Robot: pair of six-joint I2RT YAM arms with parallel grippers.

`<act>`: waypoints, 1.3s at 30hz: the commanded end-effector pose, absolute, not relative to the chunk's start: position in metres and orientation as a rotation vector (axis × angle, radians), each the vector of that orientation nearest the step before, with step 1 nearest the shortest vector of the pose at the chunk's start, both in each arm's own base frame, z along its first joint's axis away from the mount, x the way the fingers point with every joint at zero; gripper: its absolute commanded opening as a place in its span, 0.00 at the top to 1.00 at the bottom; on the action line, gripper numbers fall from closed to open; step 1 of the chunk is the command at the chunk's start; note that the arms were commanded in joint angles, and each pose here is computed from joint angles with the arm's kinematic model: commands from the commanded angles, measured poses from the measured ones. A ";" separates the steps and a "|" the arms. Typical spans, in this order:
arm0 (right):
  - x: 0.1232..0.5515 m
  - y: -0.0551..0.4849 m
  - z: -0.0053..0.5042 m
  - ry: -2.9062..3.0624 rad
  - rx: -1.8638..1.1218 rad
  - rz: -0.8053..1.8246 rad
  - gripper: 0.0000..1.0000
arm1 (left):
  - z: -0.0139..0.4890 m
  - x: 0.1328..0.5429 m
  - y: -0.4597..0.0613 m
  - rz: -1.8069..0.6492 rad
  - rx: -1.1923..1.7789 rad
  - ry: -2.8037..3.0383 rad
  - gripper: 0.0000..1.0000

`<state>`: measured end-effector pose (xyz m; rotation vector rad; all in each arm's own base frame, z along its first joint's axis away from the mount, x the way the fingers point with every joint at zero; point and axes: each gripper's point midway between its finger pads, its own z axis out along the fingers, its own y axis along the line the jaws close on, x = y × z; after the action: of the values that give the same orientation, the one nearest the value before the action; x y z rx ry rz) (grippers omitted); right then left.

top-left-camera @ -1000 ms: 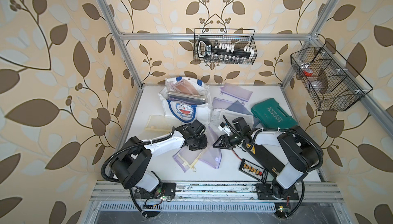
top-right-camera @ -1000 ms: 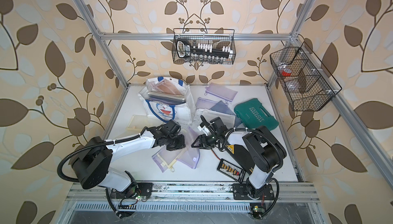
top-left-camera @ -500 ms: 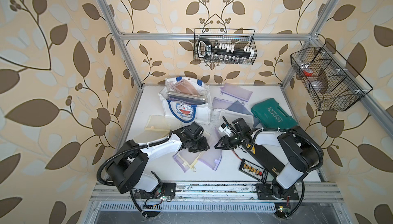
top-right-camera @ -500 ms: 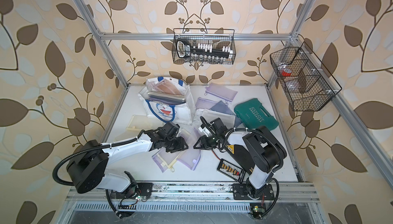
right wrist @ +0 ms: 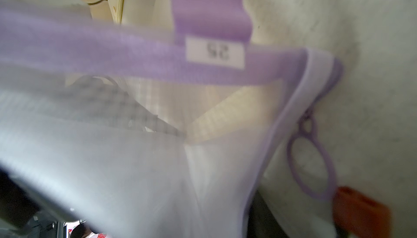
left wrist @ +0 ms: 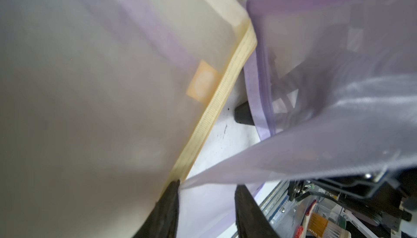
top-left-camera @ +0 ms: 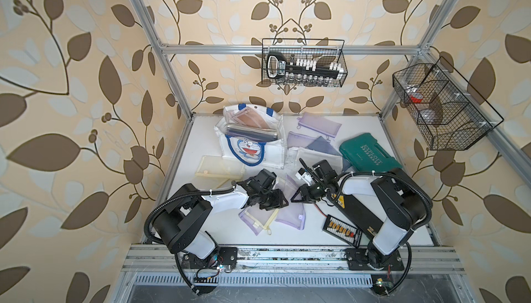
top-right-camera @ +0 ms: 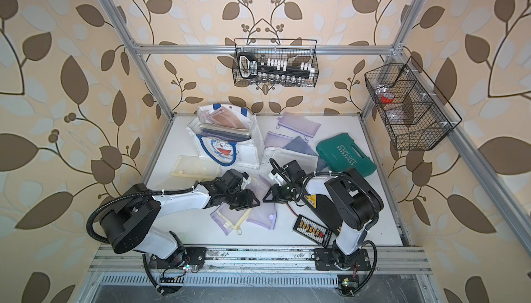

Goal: Put the pencil pouch into the canvas bag
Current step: Pick up the pencil pouch.

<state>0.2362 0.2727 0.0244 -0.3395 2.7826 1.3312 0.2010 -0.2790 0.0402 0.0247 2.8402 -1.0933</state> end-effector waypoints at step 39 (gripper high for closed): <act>0.199 0.300 0.197 2.319 -0.801 1.780 0.93 | 0.225 0.204 -0.284 -1.266 0.274 2.400 0.36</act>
<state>0.2068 0.2922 0.1780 -0.7309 2.3862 1.6869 0.2022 -0.2742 0.1992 0.2130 2.4919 -1.2107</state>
